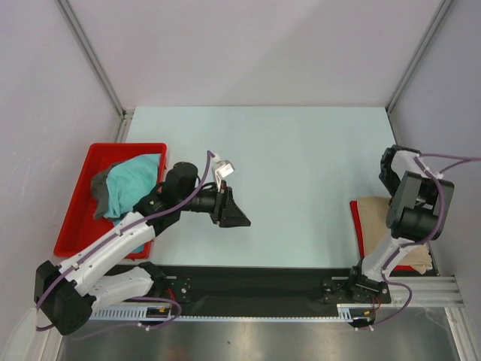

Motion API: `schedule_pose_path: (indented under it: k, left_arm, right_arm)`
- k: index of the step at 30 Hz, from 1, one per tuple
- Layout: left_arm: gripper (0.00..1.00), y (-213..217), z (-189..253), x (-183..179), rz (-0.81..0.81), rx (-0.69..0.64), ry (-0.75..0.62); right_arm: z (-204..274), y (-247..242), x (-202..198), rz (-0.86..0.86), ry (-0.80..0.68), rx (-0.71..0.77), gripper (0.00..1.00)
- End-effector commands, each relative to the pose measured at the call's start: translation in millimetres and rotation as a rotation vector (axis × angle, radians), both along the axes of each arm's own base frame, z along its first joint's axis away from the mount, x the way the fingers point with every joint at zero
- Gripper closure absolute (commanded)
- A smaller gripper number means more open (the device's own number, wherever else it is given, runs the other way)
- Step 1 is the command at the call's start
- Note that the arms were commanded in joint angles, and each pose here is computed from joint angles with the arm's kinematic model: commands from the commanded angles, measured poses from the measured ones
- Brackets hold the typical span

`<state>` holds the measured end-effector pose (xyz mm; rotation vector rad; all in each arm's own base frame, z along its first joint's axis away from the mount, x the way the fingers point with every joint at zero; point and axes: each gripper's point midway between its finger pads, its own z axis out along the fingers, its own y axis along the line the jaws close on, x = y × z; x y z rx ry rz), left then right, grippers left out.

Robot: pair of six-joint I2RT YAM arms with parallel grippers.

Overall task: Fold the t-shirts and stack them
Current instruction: Neatly place the folded tshirt to the corner

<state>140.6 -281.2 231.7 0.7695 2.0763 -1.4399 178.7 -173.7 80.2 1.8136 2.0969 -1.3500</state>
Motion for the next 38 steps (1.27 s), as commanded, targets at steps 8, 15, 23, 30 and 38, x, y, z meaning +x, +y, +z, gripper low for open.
schedule_pose_path:
  k: [8, 15, 23, 30, 38]
  left_arm:
    - [0.38, 15.9, -5.4, 10.6, 0.147, 0.005, -0.040]
    - [0.28, 48.0, -29.4, 0.6, 0.301, 0.057, -0.007]
    - [0.04, 80.0, -42.0, -18.5, 0.490, -0.048, 0.058]
    - [0.00, 97.7, -46.1, -34.0, 0.580, -0.225, 0.100]
    - [0.02, 75.7, -40.9, -53.7, 0.409, -0.429, 0.184]
  right_arm:
    - [130.5, 180.9, 104.2, 0.875, -0.787, 0.339, 0.97]
    - [131.0, 305.5, 45.8, 1.184, -1.306, 0.888, 0.56]
    - [90.4, 317.7, -15.4, 1.085, -1.432, 1.117, 0.00]
    - [61.1, 348.9, -32.9, 1.104, -1.434, 1.392, 0.00]
    - [65.2, 374.2, -39.2, 1.146, -1.601, 1.670, 0.00]
